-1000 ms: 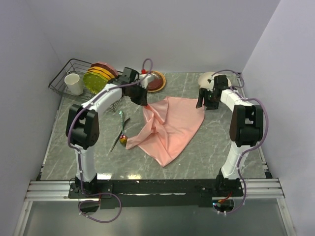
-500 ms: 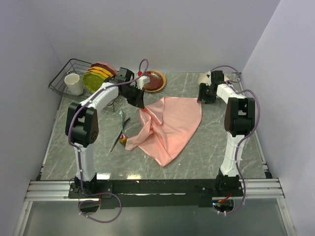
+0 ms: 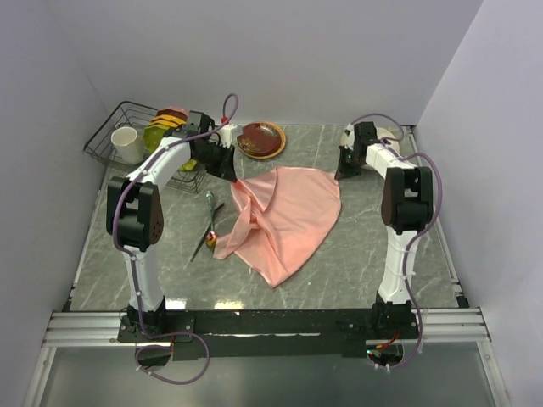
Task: Fold the napkin into a case and place the utensils inside
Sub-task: Pick up the crumpled napkin from the center of the board.
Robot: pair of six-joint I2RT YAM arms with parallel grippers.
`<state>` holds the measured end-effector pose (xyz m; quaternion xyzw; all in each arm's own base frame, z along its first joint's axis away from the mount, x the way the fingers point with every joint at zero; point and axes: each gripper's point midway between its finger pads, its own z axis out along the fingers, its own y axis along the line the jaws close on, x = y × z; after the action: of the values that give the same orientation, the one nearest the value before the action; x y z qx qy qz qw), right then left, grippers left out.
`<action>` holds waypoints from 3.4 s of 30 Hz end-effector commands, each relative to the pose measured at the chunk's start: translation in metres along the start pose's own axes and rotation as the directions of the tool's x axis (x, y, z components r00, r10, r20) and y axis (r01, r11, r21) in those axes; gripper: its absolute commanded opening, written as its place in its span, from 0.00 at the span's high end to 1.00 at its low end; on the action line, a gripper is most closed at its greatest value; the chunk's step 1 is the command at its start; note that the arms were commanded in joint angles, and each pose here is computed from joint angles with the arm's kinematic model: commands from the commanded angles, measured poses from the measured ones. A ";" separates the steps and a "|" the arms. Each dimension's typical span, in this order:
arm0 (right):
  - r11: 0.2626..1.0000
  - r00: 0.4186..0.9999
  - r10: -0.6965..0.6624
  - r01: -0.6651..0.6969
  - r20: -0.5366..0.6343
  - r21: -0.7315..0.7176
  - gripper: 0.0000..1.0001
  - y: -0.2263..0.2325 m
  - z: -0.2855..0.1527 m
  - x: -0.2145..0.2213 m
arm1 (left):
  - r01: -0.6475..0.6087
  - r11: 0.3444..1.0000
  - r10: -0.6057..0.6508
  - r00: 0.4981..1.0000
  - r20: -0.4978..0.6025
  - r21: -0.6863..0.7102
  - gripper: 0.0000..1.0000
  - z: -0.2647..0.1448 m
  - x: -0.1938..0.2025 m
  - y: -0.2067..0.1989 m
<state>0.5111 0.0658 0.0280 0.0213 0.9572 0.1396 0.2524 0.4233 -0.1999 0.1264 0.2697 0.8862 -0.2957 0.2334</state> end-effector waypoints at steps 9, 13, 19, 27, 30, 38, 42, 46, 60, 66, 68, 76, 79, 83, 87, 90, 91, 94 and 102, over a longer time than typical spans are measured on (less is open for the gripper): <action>0.998 0.978 -0.013 0.025 0.209 -0.056 1.00 0.001 -0.198 0.044 | -0.129 0.923 0.138 0.990 0.001 0.362 0.93 -0.068 0.040 -0.139; 0.998 0.967 -0.046 0.054 0.252 -0.027 1.00 -0.004 -0.243 0.072 | -0.205 0.858 0.232 0.973 0.001 0.472 0.94 -0.088 0.061 -0.196; 0.995 0.936 -0.098 0.105 0.339 -0.001 1.00 0.006 -0.281 0.072 | -0.127 0.801 0.078 0.991 0.108 0.585 0.98 -0.113 0.010 -0.216; 0.998 0.937 -0.004 0.023 0.349 -0.052 1.00 0.013 -0.259 0.032 | 0.155 0.968 -0.189 0.967 0.171 0.197 0.48 -0.052 -0.064 -0.020; 0.997 0.957 -0.009 0.030 0.289 -0.069 1.00 0.021 -0.240 0.033 | 0.138 0.982 -0.165 0.961 0.222 0.130 0.38 -0.063 -0.075 0.010; 0.998 0.966 -0.049 0.058 0.255 -0.029 1.00 0.022 -0.227 0.043 | -0.232 0.966 0.250 0.950 0.188 -0.114 0.23 -0.042 -0.035 -0.025; 0.997 0.966 -0.057 0.068 0.251 -0.038 1.00 0.025 -0.229 0.048 | -0.347 0.893 0.393 0.912 0.119 -0.286 0.23 -0.005 -0.031 -0.049; 0.997 0.966 -0.060 0.072 0.253 -0.039 1.00 0.025 -0.230 0.049 | -0.382 0.829 0.454 0.886 0.094 -0.409 0.23 0.033 -0.034 -0.072; 0.999 0.970 -0.043 0.047 0.241 -0.011 1.00 0.018 -0.226 0.057 | -0.332 0.795 0.426 0.901 0.078 -0.507 0.30 0.132 -0.042 -0.099; 0.999 0.970 -0.036 0.039 0.242 -0.004 1.00 0.016 -0.225 0.057 | -0.328 0.753 0.433 0.899 0.055 -0.570 0.28 0.159 -0.045 -0.101; 0.999 0.970 -0.036 0.037 0.241 0.002 1.00 0.015 -0.224 0.057 | -0.344 0.720 0.441 0.897 0.014 -0.603 0.30 0.166 -0.038 -0.096; 0.999 0.966 -0.043 0.033 0.256 0.043 1.00 0.006 -0.228 0.056 | -0.426 0.607 0.448 0.881 -0.155 -0.671 0.37 0.160 -0.007 -0.069; 0.998 0.963 -0.046 0.033 0.266 0.056 1.00 0.002 -0.231 0.056 | -0.444 0.565 0.439 0.875 -0.202 -0.695 0.38 0.148 0.000 -0.059; 0.997 0.960 -0.051 0.035 0.274 0.064 1.00 -0.002 -0.235 0.056 | -0.453 0.535 0.432 0.872 -0.230 -0.713 0.40 0.131 0.004 -0.051; 0.997 0.957 -0.053 0.034 0.286 0.070 1.00 -0.005 -0.239 0.055 | -0.440 0.524 0.415 0.880 -0.233 -0.729 0.45 0.115 0.004 -0.043; 0.997 0.955 -0.057 0.039 0.291 0.068 1.00 -0.005 -0.241 0.056 | -0.424 0.519 0.410 0.886 -0.219 -0.743 0.47 0.102 -0.003 -0.042; 0.997 0.953 -0.058 0.040 0.296 0.066 1.00 -0.005 -0.242 0.056 | -0.419 0.519 0.407 0.888 -0.215 -0.745 0.48 0.096 -0.005 -0.042; 0.997 0.952 -0.057 0.042 0.300 0.059 1.00 -0.003 -0.243 0.056 | -0.396 0.539 0.389 0.900 -0.198 -0.743 0.60 0.088 -0.007 -0.040; 0.997 0.944 -0.067 0.054 0.323 0.049 1.00 0.002 -0.251 0.051 | -0.355 0.583 0.377 0.915 -0.143 -0.731 0.84 0.054 -0.031 -0.036</action>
<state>0.3405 0.0111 0.1913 0.0301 0.9214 0.1105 0.3714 0.4310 -0.2733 0.0680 0.3423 0.8508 0.1747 0.3584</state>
